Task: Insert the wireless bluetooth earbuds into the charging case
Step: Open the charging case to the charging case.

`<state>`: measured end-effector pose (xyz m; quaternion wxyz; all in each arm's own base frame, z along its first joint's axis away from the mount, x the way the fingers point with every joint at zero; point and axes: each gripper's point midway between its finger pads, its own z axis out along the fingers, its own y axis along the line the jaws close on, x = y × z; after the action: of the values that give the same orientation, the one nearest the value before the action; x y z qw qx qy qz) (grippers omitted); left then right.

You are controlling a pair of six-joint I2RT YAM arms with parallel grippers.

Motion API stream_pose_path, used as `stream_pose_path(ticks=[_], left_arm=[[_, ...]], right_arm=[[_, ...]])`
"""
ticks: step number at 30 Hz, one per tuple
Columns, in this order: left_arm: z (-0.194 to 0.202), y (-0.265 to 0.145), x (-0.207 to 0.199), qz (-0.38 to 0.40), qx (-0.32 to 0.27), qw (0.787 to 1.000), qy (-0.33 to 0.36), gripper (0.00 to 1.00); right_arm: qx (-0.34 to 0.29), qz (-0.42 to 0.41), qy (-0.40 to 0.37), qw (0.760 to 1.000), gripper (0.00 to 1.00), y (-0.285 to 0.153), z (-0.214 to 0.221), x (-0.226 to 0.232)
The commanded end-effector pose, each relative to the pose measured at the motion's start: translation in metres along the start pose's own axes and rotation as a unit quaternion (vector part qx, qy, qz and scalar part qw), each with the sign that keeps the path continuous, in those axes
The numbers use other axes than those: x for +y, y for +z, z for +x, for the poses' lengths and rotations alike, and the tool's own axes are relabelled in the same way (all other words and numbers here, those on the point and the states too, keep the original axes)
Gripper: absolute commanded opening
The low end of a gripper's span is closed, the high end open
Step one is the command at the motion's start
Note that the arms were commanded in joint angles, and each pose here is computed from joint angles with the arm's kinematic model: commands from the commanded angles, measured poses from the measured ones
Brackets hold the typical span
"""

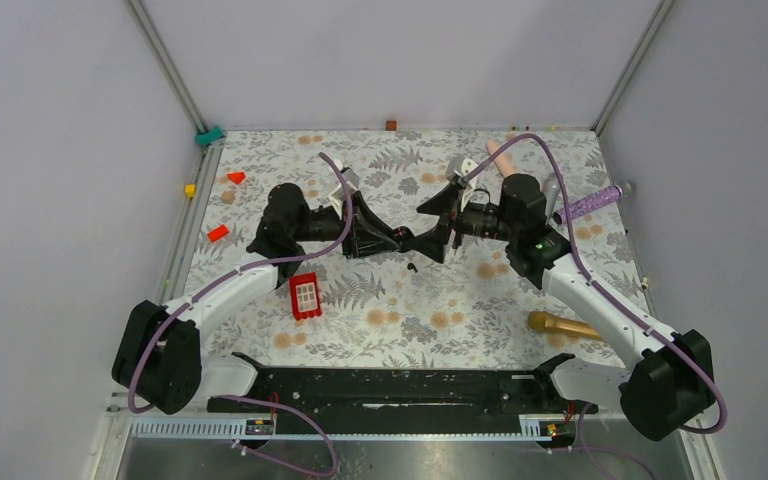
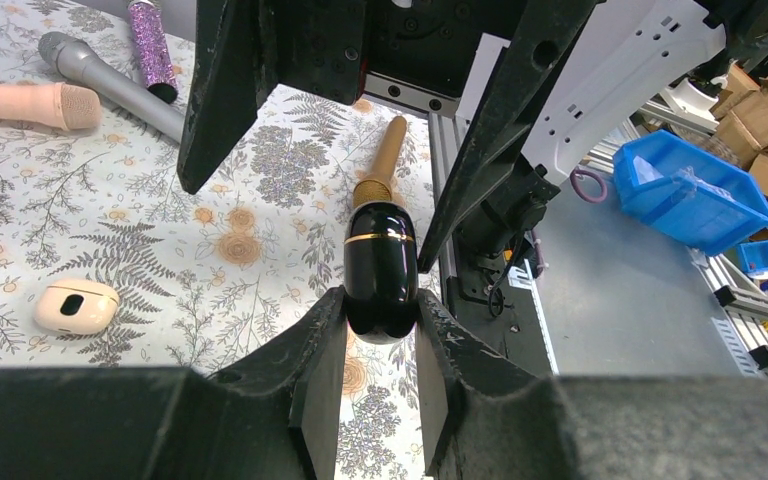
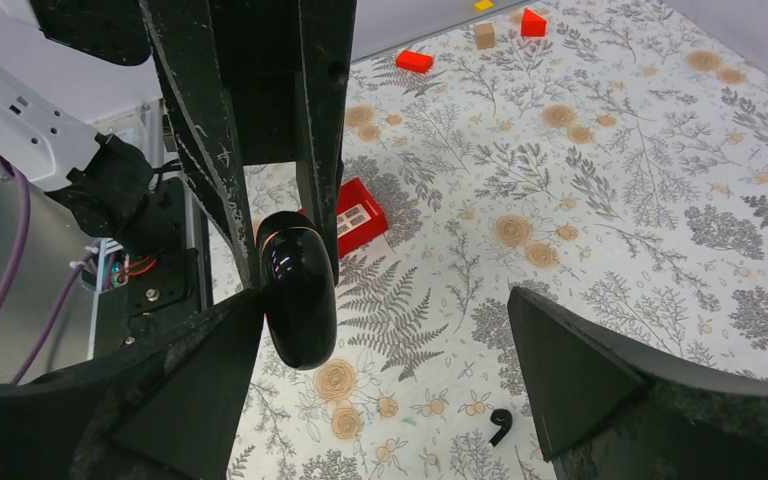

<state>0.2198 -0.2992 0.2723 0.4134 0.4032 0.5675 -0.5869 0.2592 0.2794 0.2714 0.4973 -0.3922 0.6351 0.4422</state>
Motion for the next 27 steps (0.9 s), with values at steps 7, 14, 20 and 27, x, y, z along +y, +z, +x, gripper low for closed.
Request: stream_pose_path(ticks=[7, 14, 20, 27], left_arm=[[-0.015, 0.003, -0.018, 0.042, 0.000, 0.998, 0.043, 0.00], [-0.014, 0.003, -0.017, 0.043, 0.001, 0.998, 0.041, 0.00], [-0.014, 0.003, -0.017, 0.042, 0.001, 0.998, 0.040, 0.00], [-0.015, 0.004, -0.016, 0.042, 0.001, 0.998, 0.038, 0.00]], right_arm=[[-0.012, 0.071, -0.096, 0.993, 1.00, -0.017, -0.024, -0.020], [-0.008, 0.076, -0.101, 0.992, 1.00, -0.023, -0.032, -0.019], [-0.004, 0.096, -0.105, 0.990, 1.00, -0.024, -0.033, -0.026], [-0.003, 0.073, -0.104, 0.992, 0.99, -0.031, -0.047, -0.010]])
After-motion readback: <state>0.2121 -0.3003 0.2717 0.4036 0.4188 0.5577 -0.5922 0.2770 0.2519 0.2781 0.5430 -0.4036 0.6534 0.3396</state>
